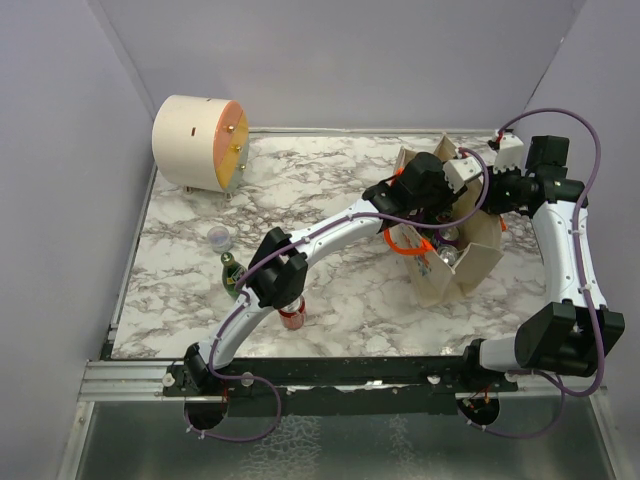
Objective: Place the beverage into the canvas bag
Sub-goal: Place the drink in the canvas bag.
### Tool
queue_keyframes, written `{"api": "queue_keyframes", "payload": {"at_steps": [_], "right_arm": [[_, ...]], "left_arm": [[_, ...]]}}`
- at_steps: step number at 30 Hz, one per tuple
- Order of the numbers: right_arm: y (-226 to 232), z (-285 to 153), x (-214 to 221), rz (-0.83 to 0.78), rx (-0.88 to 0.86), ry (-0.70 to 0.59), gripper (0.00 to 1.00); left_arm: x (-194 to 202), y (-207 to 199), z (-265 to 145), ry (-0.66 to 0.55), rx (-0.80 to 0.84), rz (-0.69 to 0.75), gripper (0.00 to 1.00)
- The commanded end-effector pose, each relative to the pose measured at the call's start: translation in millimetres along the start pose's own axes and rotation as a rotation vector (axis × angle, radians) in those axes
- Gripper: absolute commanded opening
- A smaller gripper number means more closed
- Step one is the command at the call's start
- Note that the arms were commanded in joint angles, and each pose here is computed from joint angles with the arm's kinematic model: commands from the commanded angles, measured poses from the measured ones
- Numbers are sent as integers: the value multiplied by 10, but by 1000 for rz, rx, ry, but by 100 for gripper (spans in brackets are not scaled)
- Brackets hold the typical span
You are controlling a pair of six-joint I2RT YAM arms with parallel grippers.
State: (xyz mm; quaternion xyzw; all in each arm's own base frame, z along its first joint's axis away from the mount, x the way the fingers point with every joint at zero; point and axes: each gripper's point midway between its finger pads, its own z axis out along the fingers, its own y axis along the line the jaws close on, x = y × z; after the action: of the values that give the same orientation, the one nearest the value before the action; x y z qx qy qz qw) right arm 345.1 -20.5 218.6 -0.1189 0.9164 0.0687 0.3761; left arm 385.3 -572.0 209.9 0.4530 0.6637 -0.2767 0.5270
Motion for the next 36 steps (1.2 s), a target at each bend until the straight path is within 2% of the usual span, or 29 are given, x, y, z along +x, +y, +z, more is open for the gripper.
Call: {"api": "queue_keyframes", "payload": {"at_steps": [1,19,36], "right_arm": [[70,-101,-200,-11,-41,-65,2],[3,-232,-599,-25,-26,-132,2],[29,-312,-715,-46,-41,-151,2]], "left_arm": [[98,-104,35,8,49,-20,1],[326,-150,56,54,71,-30,0],[544,-256,59,99,118,-45,0]]}}
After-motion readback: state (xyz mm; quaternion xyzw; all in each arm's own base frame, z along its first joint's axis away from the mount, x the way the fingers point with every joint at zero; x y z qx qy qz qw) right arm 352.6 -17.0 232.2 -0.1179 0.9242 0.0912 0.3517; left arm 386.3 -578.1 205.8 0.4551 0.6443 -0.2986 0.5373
